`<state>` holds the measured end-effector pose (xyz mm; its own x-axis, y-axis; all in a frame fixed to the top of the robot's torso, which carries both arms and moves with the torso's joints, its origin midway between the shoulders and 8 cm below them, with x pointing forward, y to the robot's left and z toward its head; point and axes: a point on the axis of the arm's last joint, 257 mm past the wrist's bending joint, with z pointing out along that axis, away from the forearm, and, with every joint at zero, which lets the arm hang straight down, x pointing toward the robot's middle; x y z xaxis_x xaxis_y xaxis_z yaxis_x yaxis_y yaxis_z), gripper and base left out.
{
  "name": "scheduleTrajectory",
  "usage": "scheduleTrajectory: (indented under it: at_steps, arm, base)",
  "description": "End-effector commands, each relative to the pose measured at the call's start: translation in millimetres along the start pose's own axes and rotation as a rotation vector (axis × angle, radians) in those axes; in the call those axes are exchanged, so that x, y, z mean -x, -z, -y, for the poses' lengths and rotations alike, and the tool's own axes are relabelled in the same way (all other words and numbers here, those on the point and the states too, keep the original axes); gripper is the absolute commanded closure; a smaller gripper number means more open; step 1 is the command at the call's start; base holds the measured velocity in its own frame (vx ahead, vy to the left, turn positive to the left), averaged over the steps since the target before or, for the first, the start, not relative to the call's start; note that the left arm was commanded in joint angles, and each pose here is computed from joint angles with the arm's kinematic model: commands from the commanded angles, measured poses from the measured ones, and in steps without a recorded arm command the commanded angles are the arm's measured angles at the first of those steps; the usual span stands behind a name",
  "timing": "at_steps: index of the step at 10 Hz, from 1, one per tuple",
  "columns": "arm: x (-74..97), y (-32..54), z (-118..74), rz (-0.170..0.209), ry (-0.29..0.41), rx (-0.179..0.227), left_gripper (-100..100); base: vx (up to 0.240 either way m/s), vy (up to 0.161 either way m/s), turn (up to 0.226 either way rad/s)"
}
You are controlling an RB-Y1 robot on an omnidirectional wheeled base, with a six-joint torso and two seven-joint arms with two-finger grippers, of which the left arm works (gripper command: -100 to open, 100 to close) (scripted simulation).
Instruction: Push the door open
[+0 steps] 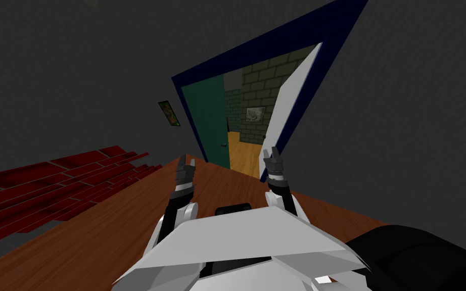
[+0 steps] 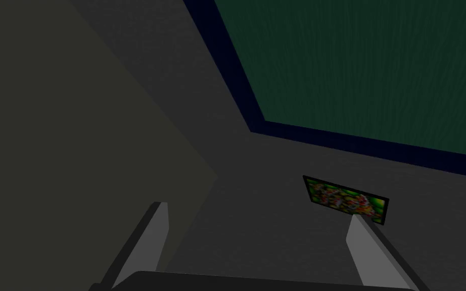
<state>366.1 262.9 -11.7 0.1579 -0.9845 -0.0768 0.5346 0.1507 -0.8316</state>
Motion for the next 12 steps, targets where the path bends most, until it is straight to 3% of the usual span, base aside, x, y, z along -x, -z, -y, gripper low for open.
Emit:
scheduleTrajectory:
  at_steps: [1, 12]
  arm:
    - [-4.7, 1.5, -10.6, -0.015, 0.004, 0.013, -100]
    - [-35.4, 17.7, -85.7, -0.099, 0.04, 0.112, -100]
  base:
    - [0.058, 0.03, -0.064]
    - [0.104, 0.03, -0.045]
